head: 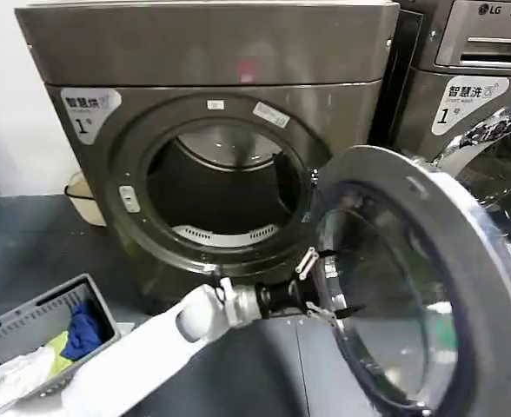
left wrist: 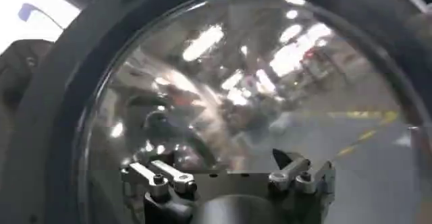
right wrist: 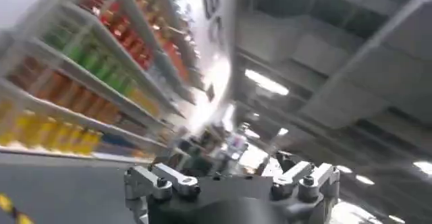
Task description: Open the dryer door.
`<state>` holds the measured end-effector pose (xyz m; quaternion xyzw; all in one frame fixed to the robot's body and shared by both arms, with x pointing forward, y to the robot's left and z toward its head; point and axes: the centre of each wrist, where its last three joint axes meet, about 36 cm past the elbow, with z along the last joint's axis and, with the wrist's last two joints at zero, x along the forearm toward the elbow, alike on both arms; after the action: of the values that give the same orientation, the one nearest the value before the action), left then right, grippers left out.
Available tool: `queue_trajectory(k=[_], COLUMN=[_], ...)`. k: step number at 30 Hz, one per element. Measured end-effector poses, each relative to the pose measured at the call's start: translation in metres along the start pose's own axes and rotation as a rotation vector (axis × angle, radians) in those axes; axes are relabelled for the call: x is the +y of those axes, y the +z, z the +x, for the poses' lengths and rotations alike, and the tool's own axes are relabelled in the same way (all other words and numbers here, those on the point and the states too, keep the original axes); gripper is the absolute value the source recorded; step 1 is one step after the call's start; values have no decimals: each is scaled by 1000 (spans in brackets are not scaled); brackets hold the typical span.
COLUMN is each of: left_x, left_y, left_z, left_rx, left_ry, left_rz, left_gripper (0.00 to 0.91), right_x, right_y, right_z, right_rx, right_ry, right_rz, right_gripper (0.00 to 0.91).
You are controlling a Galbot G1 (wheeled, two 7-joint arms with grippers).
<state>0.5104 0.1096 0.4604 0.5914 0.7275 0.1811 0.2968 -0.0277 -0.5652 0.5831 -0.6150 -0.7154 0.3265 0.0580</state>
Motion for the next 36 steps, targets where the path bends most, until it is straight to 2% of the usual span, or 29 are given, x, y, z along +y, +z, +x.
queue_trajectory(k=[8, 15, 19, 26, 36], left_x=[6, 20, 25, 26, 26], left_y=[13, 20, 22, 21, 14], left_z=[-35, -61, -68, -69, -62], left_rx=[12, 16, 13, 10, 13], left_ry=[27, 14, 9, 12, 5], left_rz=[-27, -48, -45, -43, -30], left_gripper=[907, 907, 907, 907, 907], right_x=[-25, -36, -36, -33, -38], right_y=[22, 33, 32, 24, 30], right_z=[8, 10, 10, 10, 9], right_rx=[84, 116, 123, 179, 212], right_ry=[147, 175, 174, 162, 203], right_rz=[88, 91, 78, -33, -55], right_gripper=[907, 907, 907, 907, 907])
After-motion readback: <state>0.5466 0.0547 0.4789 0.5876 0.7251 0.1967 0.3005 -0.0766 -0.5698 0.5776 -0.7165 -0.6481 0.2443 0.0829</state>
